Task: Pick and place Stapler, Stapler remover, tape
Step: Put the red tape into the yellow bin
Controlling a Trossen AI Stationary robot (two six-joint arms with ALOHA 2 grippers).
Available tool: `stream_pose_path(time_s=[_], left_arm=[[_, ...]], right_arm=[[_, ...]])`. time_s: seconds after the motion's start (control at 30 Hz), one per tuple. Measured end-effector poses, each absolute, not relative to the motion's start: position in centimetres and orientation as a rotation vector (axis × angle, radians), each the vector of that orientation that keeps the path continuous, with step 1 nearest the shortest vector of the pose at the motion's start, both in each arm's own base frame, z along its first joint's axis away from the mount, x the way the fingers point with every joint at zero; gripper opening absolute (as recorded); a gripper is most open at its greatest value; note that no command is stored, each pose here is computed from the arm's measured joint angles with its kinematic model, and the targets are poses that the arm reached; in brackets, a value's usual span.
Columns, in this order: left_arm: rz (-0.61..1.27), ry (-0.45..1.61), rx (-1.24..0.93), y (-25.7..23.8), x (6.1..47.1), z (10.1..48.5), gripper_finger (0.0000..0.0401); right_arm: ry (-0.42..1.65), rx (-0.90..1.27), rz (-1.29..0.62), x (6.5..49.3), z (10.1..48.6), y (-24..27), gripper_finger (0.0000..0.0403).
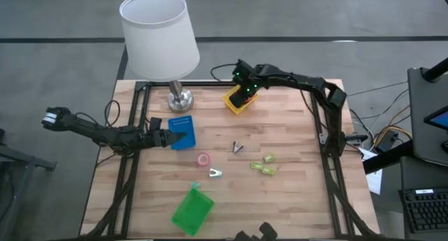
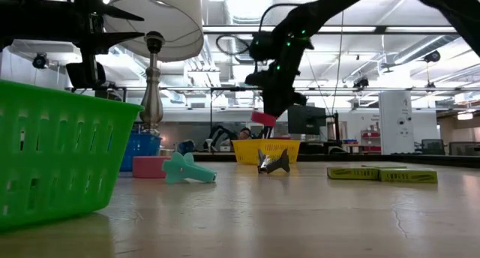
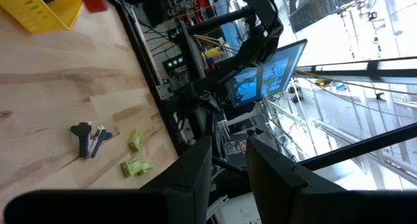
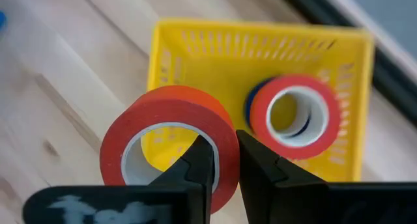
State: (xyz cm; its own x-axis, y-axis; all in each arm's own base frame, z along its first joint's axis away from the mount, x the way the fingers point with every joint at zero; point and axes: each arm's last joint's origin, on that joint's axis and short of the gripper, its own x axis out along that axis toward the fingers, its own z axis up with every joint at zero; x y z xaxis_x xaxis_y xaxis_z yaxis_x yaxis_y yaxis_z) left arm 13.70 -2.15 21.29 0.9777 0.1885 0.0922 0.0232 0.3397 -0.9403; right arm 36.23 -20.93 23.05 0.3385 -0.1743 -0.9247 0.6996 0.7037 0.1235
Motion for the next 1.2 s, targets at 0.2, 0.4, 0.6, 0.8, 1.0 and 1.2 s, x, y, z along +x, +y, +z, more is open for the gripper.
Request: stream_pose_path(time_s=[0.2,0.4,0.6,0.8,1.0,1.2], left_arm=[[0.108,-0.197,-1.227,-2.1,13.7,21.3,0.0101],[0.109,-0.196,-1.226,-2.1,13.7,21.3,0.0099],[0.109,-0.195,-1.226,-2.1,13.7,21.3,0.0101],[0.11,-0.195,-1.226,-2.1,13.7,21.3,0.0099],[0.107,-0.193,-1.226,-2.2,13.7,21.3,0.01],[0.105,-0.193,-1.232,-2.2,13.7,21.3,0.01]], right_arm=[[1.091,0.548,-0.603,37.3,22.7,-21.7,0.0049],[1.138,0.564,-0.6,38.3,21.2,-22.3,0.0048],[1.266,0.518,-0.614,38.4,19.8,-22.7,0.0053],[1.222,0.482,-0.615,39.4,20.7,-23.1,0.0054],[1.251,0.463,-0.62,39.7,20.9,-23.4,0.0061],[1.301,0.48,-0.616,39.9,19.7,-23.3,0.0085]])
